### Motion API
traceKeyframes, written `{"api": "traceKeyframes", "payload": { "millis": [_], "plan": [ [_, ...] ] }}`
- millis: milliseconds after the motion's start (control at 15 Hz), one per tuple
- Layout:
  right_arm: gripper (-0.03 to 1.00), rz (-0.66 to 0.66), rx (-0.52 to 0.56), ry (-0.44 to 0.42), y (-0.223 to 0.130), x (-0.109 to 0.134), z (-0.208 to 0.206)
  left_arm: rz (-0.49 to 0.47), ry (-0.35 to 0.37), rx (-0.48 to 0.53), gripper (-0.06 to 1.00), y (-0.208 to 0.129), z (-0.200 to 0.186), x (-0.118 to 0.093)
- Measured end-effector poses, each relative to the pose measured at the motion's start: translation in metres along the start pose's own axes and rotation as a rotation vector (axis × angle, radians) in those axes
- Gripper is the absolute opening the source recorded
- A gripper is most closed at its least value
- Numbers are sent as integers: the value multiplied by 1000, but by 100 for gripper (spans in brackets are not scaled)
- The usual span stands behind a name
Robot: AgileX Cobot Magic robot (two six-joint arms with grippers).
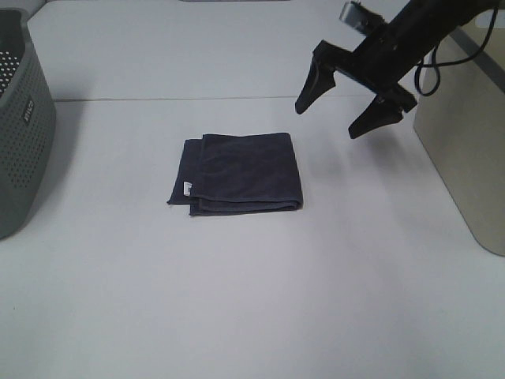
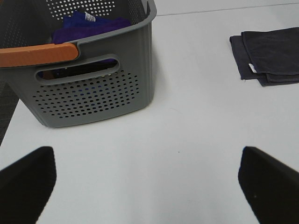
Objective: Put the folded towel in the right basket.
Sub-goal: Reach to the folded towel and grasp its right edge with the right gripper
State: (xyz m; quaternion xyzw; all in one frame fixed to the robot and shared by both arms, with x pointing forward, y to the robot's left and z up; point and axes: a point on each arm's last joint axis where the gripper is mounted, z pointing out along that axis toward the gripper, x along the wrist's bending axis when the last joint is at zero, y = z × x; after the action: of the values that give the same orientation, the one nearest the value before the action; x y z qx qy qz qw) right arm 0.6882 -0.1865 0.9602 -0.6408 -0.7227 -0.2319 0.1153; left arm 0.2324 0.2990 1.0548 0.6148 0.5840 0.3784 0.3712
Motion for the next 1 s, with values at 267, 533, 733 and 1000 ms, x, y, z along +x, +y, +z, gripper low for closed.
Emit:
{"api": "traceKeyframes", "payload": {
  "millis": [267, 533, 733, 1000],
  "plan": [
    [96, 58, 55, 25, 11, -23, 53, 0, 0, 0, 99, 0, 0, 0],
    [96, 108, 41, 11, 12, -35, 77, 0, 0, 0, 99, 0, 0, 0],
    [95, 109, 0, 7, 14, -22, 86, 0, 0, 0, 99, 0, 0, 0],
    [87, 145, 20, 62, 4, 24, 126, 0, 0, 0, 99, 0, 0, 0]
  ]
}}
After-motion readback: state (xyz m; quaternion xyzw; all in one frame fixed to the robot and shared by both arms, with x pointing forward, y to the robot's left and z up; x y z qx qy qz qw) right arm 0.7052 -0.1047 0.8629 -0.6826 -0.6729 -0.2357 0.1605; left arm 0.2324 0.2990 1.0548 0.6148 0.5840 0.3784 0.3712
